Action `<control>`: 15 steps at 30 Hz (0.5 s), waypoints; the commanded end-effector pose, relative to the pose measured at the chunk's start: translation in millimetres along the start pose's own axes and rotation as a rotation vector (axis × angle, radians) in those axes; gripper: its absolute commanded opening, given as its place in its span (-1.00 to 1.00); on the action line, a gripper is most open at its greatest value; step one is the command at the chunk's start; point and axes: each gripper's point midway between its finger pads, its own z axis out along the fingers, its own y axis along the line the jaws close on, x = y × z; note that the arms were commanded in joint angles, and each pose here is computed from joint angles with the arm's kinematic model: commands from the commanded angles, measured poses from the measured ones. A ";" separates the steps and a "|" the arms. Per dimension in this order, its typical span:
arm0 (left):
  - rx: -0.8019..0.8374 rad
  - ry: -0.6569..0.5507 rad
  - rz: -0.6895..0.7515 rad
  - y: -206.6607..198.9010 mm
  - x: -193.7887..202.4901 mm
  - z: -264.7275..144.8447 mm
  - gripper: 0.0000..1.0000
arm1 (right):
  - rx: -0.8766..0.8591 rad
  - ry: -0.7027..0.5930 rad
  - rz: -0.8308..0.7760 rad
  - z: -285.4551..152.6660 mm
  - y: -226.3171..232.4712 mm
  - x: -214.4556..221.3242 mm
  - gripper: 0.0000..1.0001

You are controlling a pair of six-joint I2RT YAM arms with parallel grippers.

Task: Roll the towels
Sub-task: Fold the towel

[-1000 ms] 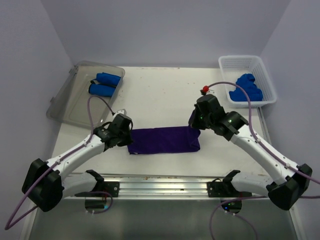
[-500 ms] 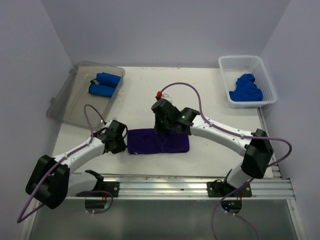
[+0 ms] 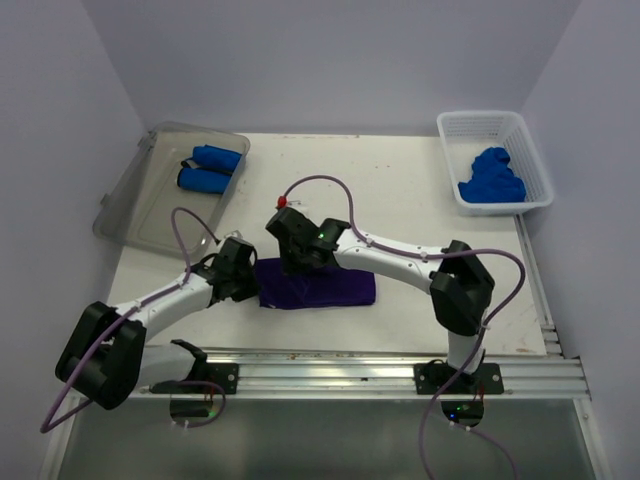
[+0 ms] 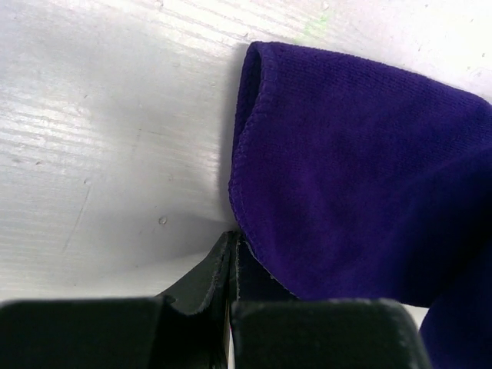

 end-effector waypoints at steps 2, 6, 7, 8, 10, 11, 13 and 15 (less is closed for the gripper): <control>-0.044 0.037 -0.006 15.6 13.3 9.3 -1.00 | -0.064 -0.035 0.011 0.0 29.7 -16.6 -1.00; -0.051 0.041 -0.006 18.4 15.7 9.4 -1.00 | -0.065 -0.021 0.001 10.3 36.7 -14.6 -1.00; -0.053 0.040 -0.006 19.4 16.3 9.5 -1.00 | -0.065 -0.015 -0.003 13.9 39.2 -14.3 -1.00; -0.053 0.040 -0.004 19.6 16.3 9.2 -1.00 | -0.064 -0.012 -0.004 16.5 40.1 -14.1 -1.00; -0.054 0.037 -0.007 20.0 15.5 8.6 -1.00 | -0.073 -0.007 -0.010 18.5 45.8 -13.2 -1.00; -0.054 0.037 -0.009 20.0 15.5 8.4 -1.00 | -0.067 0.002 -0.013 23.5 45.7 -10.1 -1.00; -0.058 0.038 -0.010 21.0 16.1 8.0 -1.00 | -0.067 0.013 -0.016 28.0 46.9 -7.3 -1.00; -0.062 0.033 -0.014 21.5 15.1 7.2 -1.00 | -0.064 0.028 -0.020 34.9 46.5 -1.9 -1.00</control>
